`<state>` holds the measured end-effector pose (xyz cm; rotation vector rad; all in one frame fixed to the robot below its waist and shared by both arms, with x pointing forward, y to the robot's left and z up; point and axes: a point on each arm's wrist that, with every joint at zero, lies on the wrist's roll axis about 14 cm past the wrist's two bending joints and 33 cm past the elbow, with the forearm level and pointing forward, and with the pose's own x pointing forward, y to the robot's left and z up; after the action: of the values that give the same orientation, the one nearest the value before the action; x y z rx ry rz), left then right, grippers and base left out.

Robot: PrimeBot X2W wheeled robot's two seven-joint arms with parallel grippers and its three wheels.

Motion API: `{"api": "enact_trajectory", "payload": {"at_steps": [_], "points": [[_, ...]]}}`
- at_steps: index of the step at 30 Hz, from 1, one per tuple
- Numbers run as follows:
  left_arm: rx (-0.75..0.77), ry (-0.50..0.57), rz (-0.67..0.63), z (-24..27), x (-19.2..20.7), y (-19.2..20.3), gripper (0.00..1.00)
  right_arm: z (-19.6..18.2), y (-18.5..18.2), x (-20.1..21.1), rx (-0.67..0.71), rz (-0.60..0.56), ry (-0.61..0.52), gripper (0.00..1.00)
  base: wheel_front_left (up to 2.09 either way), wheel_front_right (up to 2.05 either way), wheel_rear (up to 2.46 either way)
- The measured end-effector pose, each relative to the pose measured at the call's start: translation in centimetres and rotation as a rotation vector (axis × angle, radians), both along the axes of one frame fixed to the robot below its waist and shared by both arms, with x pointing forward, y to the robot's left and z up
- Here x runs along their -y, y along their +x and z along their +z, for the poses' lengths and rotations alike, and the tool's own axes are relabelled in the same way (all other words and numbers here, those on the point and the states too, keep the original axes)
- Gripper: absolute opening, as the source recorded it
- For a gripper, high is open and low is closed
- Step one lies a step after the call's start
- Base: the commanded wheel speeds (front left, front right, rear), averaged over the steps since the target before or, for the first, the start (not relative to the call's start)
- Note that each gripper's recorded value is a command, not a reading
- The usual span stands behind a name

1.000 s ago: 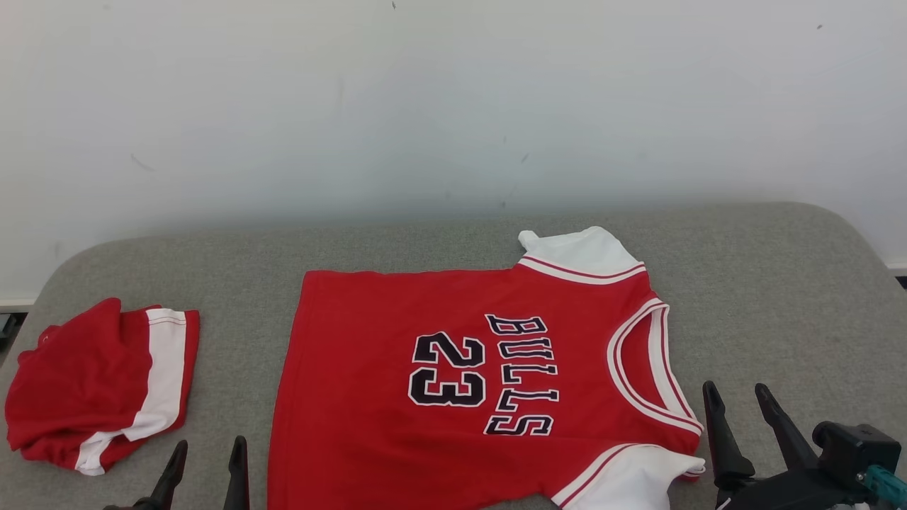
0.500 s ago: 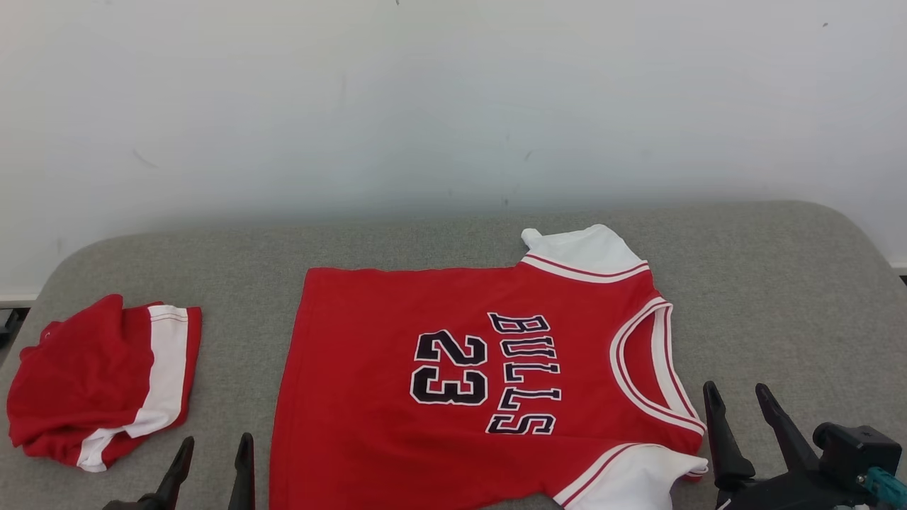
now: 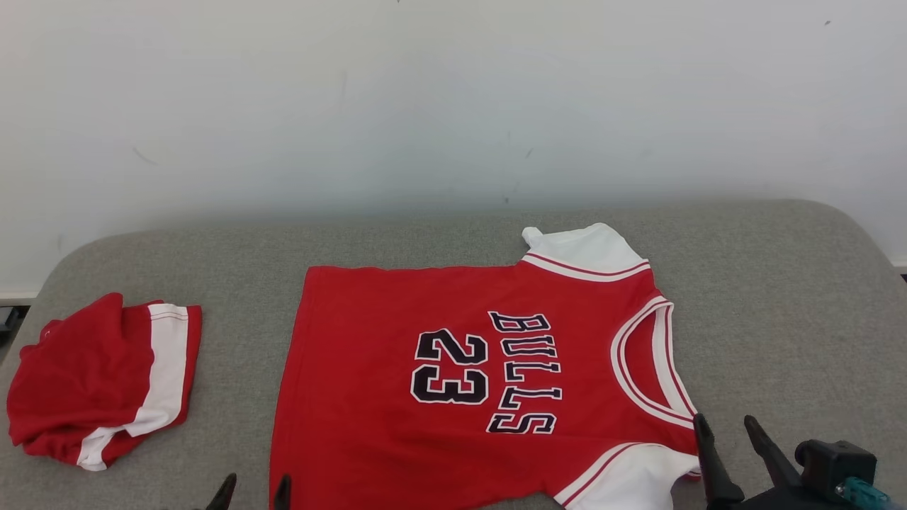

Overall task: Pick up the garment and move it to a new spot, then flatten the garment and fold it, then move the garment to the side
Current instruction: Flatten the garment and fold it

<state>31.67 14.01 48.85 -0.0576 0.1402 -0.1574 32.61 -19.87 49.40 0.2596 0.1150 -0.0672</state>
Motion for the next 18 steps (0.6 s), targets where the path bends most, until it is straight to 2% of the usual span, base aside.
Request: {"api": "enact_trajectory", "payload": {"at_steps": [5, 8, 18], "points": [[-0.167, 0.033, -0.051, -4.0, 0.6, -1.1, 1.00, -2.5, -0.7, -0.7, -0.121, 0.031, 0.000, 1.00, 0.00, 0.00, 0.00], [-0.298, 0.042, -0.077, -6.8, 0.8, -2.1, 1.00, -5.4, -2.0, -1.3, -0.257, 0.056, 0.009, 1.00, 0.00, 0.00, 0.00], [-0.433, 0.083, -0.133, -9.2, 1.2, -1.6, 1.00, -9.1, -3.7, -2.5, -0.460, 0.096, 0.030, 1.00, 0.00, 0.00, 0.00]]}}
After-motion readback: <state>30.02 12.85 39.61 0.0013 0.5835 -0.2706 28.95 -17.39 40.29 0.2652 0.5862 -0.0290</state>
